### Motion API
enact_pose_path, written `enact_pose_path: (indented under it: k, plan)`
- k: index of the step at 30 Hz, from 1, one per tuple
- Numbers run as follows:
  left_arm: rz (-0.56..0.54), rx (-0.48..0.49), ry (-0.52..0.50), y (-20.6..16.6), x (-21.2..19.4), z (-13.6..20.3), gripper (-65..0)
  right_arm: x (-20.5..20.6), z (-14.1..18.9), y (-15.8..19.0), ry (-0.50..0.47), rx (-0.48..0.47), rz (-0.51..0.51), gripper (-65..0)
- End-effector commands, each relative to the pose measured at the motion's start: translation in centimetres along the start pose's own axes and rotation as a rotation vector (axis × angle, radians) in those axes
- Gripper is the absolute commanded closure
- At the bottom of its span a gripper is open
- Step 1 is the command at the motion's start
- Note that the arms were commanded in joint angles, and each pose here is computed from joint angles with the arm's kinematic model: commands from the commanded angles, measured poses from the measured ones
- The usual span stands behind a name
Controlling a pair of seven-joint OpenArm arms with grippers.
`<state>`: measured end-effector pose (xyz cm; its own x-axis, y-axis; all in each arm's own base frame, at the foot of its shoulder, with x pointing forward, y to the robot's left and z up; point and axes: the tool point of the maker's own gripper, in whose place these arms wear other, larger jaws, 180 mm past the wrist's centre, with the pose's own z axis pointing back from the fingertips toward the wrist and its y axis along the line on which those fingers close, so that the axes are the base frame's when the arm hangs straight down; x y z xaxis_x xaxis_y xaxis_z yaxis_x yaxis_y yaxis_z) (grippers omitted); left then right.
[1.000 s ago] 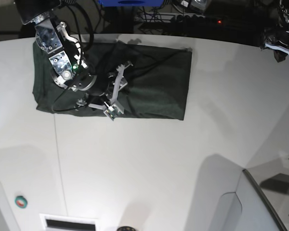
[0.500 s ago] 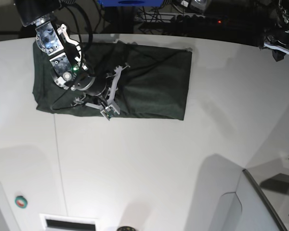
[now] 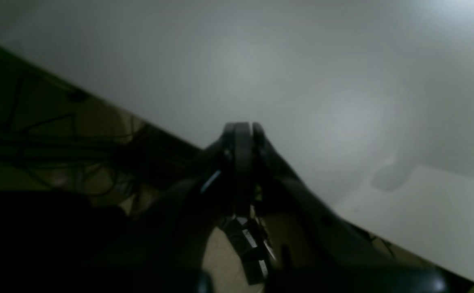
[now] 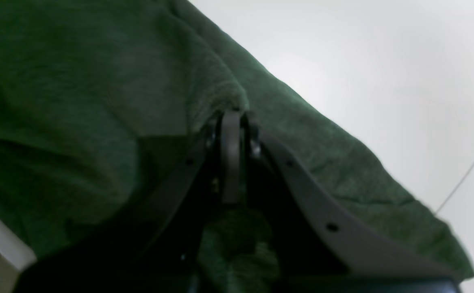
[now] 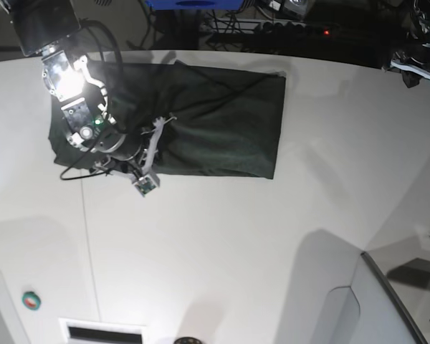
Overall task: Layout the t-shirt on the table in an organized manner, then fold the t-shirt properly
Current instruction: 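Press and smooth the folded shirt end with the right gripper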
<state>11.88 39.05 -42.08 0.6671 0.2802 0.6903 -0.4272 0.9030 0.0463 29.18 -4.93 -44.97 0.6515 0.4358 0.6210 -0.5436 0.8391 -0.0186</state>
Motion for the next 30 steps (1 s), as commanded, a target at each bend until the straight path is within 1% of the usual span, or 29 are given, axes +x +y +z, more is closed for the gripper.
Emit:
enact_pose_path:
  k: [1, 9, 11, 13, 14, 16, 17, 18, 23, 26, 30]
  plan:
    - [-0.012, 0.016, -0.031, 0.8, 1.1, 0.3, 0.0, 1.1, 0.3, -1.5, -0.035, -0.031, -0.013, -2.3]
    - [-0.013, 0.010, -0.030, 0.5, 1.1, 0.2, 0.0, 1.6, 1.4, -4.6, -0.070, -0.103, -0.088, -3.6]
    - [-0.013, 0.010, -0.030, 0.5, 1.1, 0.2, 0.0, 1.0, 2.6, -4.4, -0.077, -0.111, -0.106, -9.0]
    - [-0.012, 0.009, -0.032, 0.5, 1.1, 0.2, 0.0, 0.2, 4.5, -3.1, -0.056, -0.102, -0.107, -19.5]
    - [-0.012, 0.011, -0.032, 0.5, 1.1, 0.2, 0.0, -0.5, 5.2, -1.9, -0.031, -0.087, -0.107, -25.1]
    - [-0.011, 0.014, -0.036, 0.7, 1.3, 0.2, 0.0, -1.5, 5.7, 1.4, 0.007, -0.028, -0.106, -32.6]
    - [-0.008, 0.011, -0.048, 0.5, 1.8, 0.0, 0.0, -2.3, 5.7, 2.6, 0.027, -0.003, -0.103, -33.2]
    - [-0.004, 0.010, -0.057, 0.4, 2.1, -0.1, 0.0, -2.8, 5.6, 3.5, 0.038, 0.017, -0.103, -32.4]
    - [-0.002, 0.007, -0.066, 0.2, 2.5, -0.2, 0.0, -5.6, 4.7, 7.3, 0.117, 0.097, -0.125, -24.9]
    - [-0.003, 0.008, -0.066, 0.3, 2.5, -0.3, 0.0, -6.8, 4.7, 9.0, 0.145, 0.128, -0.157, -25.1]
    - [-0.016, 0.013, -0.065, 0.7, 2.8, -0.3, 0.0, -7.8, 4.9, 9.9, 0.166, 0.141, -0.171, -25.1]
